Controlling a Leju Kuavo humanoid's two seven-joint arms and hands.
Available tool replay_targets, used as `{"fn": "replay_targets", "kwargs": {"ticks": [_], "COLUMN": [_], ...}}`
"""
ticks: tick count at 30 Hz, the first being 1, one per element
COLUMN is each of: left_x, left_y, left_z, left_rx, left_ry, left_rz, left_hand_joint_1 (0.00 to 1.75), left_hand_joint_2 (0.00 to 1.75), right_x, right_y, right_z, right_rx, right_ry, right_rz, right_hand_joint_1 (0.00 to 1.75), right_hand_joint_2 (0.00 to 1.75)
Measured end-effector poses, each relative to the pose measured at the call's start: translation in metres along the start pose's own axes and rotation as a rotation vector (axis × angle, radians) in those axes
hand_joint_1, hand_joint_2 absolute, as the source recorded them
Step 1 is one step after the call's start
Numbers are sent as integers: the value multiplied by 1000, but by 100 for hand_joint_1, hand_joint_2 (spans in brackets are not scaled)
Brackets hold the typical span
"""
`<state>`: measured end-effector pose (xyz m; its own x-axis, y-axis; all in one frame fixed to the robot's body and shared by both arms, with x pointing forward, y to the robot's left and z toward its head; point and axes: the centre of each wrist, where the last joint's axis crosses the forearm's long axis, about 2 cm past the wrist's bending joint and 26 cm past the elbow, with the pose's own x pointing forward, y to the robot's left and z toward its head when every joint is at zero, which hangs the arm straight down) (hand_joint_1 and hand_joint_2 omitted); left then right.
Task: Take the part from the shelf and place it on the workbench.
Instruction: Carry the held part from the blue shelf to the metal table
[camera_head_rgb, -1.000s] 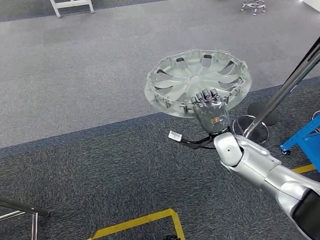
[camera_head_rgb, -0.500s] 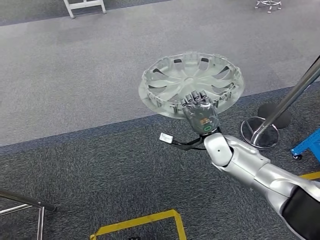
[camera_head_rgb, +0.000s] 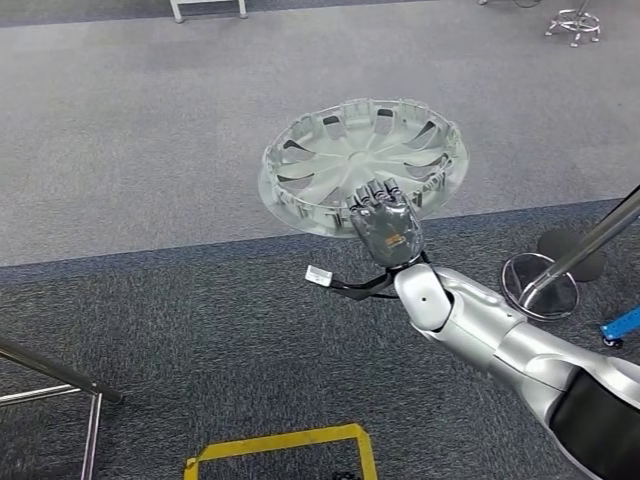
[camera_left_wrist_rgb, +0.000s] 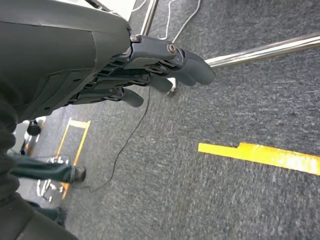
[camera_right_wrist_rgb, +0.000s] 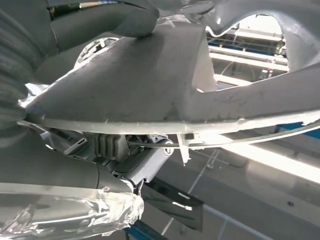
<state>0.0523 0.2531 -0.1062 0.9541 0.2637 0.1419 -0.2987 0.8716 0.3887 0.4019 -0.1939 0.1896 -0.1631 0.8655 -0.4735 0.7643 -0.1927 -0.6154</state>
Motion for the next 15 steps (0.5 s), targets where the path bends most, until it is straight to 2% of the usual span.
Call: {"fn": "replay_targets", "kwargs": {"ticks": [6,15], "left_x": [1,-2], "left_y": [1,-8], "left_z": [-1,5], "left_rx": [1,-5], "left_ry": [-22,-45], "left_rz": [-31,-86], "left_hand_joint_1": [0,0], "left_hand_joint_2": [175,175], "right_x": [-10,-52], "right_y": [7,18], "right_z": [9,43], "right_rx": [26,76], "right_ry": [8,43], "right_rz": [21,79], "right_hand_joint_1": [175,175], "right_hand_joint_2": [175,175]}}
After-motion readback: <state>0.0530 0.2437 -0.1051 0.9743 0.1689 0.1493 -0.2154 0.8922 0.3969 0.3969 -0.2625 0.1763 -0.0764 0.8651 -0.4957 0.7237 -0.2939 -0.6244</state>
